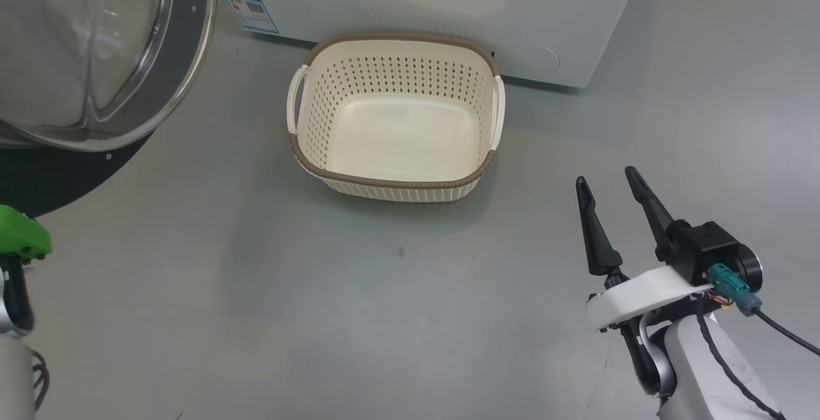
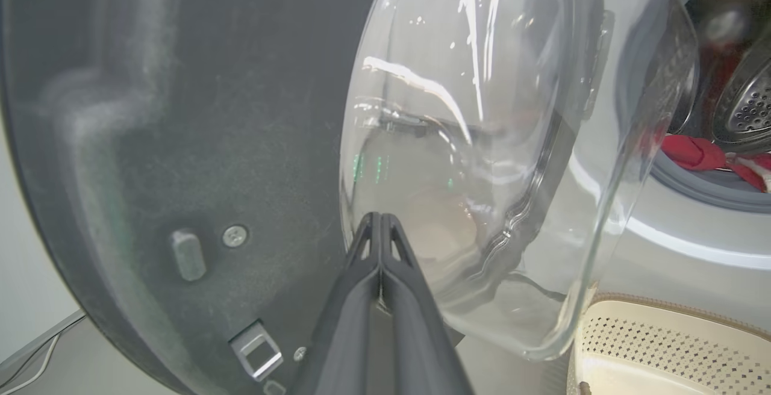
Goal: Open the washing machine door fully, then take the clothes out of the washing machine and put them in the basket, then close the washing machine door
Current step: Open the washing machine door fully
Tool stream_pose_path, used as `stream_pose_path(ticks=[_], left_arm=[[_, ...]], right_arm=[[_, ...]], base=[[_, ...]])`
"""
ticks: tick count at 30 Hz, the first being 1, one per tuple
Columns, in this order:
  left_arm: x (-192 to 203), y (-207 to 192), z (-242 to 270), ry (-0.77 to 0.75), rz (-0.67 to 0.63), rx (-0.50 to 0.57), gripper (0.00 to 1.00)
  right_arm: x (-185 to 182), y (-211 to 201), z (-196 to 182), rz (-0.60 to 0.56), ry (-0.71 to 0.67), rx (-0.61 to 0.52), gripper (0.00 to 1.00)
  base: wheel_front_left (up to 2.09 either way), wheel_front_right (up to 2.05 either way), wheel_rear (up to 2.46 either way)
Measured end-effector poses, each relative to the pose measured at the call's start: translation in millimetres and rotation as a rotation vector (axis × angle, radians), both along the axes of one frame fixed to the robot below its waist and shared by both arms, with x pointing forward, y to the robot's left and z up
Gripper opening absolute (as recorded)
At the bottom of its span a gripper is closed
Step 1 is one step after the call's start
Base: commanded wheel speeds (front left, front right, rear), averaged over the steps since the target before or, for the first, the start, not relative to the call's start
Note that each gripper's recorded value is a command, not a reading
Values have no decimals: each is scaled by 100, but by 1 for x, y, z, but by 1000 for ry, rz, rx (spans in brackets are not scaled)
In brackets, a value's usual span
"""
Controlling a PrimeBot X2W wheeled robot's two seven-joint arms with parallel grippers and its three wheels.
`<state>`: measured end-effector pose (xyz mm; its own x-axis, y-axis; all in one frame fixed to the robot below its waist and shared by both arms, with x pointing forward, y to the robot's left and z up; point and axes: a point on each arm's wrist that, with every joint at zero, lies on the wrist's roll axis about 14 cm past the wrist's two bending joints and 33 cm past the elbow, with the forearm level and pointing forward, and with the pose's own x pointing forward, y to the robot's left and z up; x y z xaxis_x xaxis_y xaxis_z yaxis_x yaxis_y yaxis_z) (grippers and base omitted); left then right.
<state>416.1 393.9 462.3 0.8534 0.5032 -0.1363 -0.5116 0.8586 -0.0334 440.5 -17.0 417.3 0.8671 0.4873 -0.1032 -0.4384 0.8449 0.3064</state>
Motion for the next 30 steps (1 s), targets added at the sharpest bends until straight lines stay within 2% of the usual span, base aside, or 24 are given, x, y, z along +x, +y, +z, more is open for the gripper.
stream_pose_path(ticks=[15,30], left_arm=[[-11,-65,14,-52,-205,7,0],[-3,-166,39,-188,-433,-70,0]], right_arm=[[-20,-20,41,-69,-66,14,100],[-44,-70,77,-215,-154,14,100]], base=[[0,0,0],[0,0,0]])
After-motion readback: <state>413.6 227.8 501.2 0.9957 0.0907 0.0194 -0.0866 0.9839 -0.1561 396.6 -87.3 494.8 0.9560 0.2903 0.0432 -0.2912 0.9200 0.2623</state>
